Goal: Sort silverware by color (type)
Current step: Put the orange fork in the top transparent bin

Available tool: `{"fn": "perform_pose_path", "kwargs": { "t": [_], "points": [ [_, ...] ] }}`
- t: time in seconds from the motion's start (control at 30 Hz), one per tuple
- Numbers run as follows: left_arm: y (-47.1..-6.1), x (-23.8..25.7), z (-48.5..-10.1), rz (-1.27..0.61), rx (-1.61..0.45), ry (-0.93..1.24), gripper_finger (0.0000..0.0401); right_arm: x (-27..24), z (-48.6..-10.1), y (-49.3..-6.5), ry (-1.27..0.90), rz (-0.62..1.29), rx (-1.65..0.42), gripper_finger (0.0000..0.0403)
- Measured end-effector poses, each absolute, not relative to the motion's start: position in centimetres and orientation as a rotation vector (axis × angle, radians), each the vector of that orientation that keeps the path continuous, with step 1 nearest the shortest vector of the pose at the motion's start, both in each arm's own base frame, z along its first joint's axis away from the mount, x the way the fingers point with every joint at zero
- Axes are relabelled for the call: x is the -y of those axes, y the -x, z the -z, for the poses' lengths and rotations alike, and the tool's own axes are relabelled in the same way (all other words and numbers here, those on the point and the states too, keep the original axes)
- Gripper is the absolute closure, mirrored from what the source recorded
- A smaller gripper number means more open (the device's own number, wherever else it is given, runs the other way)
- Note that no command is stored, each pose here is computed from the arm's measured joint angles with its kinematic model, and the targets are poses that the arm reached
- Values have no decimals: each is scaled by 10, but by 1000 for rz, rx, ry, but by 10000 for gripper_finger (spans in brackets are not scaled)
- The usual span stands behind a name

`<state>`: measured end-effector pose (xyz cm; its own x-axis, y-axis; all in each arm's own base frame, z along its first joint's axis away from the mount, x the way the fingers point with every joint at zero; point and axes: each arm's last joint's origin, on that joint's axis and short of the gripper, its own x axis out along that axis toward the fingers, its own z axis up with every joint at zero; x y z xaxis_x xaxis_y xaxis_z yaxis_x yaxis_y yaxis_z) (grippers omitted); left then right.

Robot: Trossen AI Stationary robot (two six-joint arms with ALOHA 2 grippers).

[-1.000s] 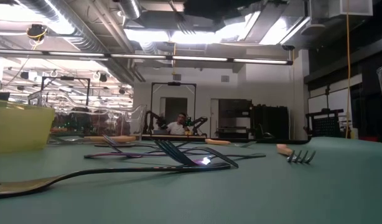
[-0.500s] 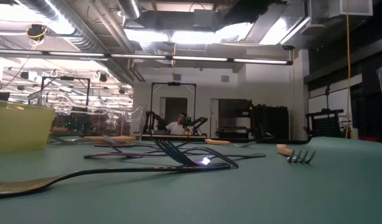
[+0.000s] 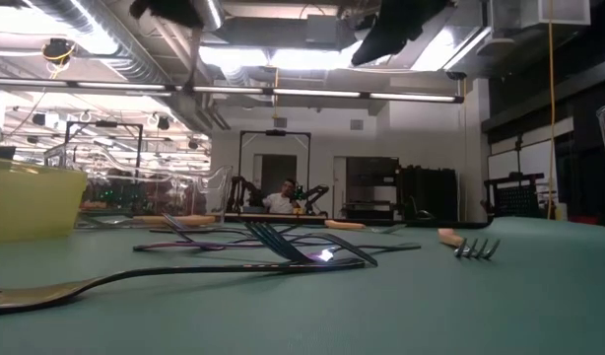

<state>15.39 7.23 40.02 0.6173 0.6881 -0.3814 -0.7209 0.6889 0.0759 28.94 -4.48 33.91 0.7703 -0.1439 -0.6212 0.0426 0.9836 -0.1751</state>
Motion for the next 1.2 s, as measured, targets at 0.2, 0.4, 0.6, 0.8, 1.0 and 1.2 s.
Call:
{"fn": "perform_pose_path", "kwargs": {
  "t": [0.2,0.4,0.6,0.8,1.0,1.2],
  "points": [
    [-150,-89,-380,-809,-602,179,357,46,-330,-297,152,96,-719,290],
    [-160,-108,-359,-796,-776,255,357,47,-324,-301,151,92,-738,290],
    [-180,-131,-332,-762,-930,330,357,47,-322,-303,150,90,-748,290],
    [-199,-151,-300,-727,-1090,409,357,47,-322,-303,150,90,-747,290],
    [-216,-166,-269,-678,-1244,395,357,47,-322,-303,150,90,-748,290],
    [-229,-175,-241,-651,-1355,410,357,47,-321,-302,148,88,-766,290]
  ]
}}
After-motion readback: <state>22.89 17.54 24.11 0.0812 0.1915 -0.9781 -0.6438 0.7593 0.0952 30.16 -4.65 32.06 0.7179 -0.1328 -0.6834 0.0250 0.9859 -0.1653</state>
